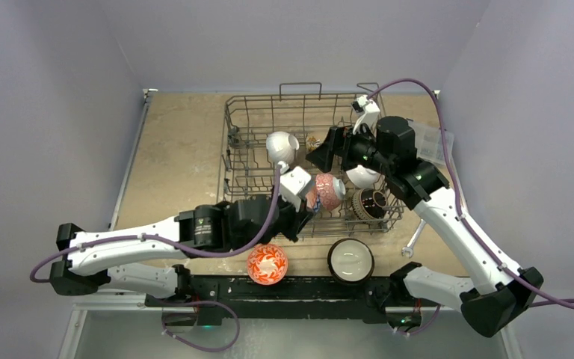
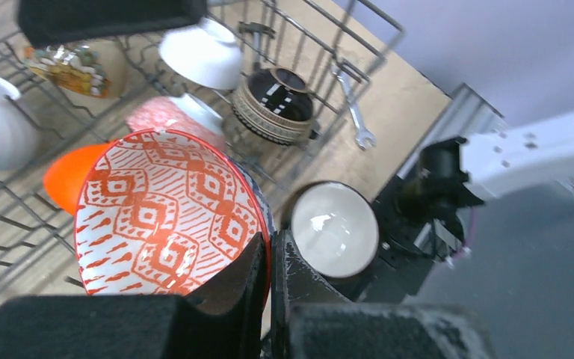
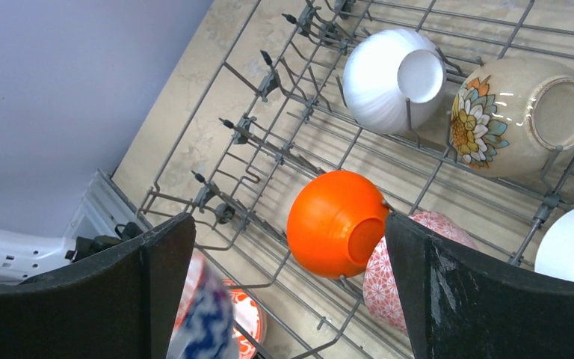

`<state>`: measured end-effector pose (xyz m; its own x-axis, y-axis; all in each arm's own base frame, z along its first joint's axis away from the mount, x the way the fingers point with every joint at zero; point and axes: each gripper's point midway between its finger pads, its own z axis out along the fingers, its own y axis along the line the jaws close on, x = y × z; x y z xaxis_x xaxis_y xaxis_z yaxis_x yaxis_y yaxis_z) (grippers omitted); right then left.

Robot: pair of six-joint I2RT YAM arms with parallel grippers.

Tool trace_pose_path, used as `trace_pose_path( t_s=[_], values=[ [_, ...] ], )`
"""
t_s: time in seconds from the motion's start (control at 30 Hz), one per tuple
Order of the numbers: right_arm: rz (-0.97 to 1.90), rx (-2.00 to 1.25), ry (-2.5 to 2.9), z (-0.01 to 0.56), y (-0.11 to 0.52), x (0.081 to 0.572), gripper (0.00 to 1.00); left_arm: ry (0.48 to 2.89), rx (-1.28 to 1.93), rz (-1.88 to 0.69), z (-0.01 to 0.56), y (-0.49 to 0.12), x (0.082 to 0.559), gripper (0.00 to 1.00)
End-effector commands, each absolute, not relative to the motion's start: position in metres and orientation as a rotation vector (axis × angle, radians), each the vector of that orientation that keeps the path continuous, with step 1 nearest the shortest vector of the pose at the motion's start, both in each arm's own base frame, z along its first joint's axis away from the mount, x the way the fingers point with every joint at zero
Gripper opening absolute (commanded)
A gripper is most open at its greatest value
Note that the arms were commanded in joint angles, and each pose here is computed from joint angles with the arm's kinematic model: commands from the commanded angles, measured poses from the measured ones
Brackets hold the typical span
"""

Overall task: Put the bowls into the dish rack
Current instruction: Pick up the bowl from the center of the board.

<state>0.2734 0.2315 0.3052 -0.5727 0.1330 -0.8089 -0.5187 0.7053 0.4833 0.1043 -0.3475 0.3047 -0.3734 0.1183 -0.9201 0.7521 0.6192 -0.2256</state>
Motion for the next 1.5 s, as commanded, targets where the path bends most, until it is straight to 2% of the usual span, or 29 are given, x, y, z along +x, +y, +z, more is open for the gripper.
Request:
trace_pose_path(
  t_s=[0.0,0.37,0.5,0.83,1.47],
  values=[
    [0.886,-0.247,1.959,0.326,0.224,0.276,0.99,1.750,0.651,-0.816,0.335,-0.355,0.153,0.00],
    [1.032,-0.230,1.967,0.332,0.243,0.274,0.99,1.697,0.532,-0.887,0.321,-0.313,0.271,0.00],
    [1.194,-0.260,1.957,0.331,0.263,0.266,0.99,1.610,0.520,-0.900,0.330,-0.290,0.291,0.00],
    [1.524,-0.300,1.870,0.328,0.304,0.272,0.99,1.301,0.642,-0.863,0.361,-0.273,0.283,0.00],
    [1.680,-0.211,1.822,0.332,0.327,0.288,0.98,1.195,0.805,-0.862,0.353,-0.277,0.259,0.00]
  ],
)
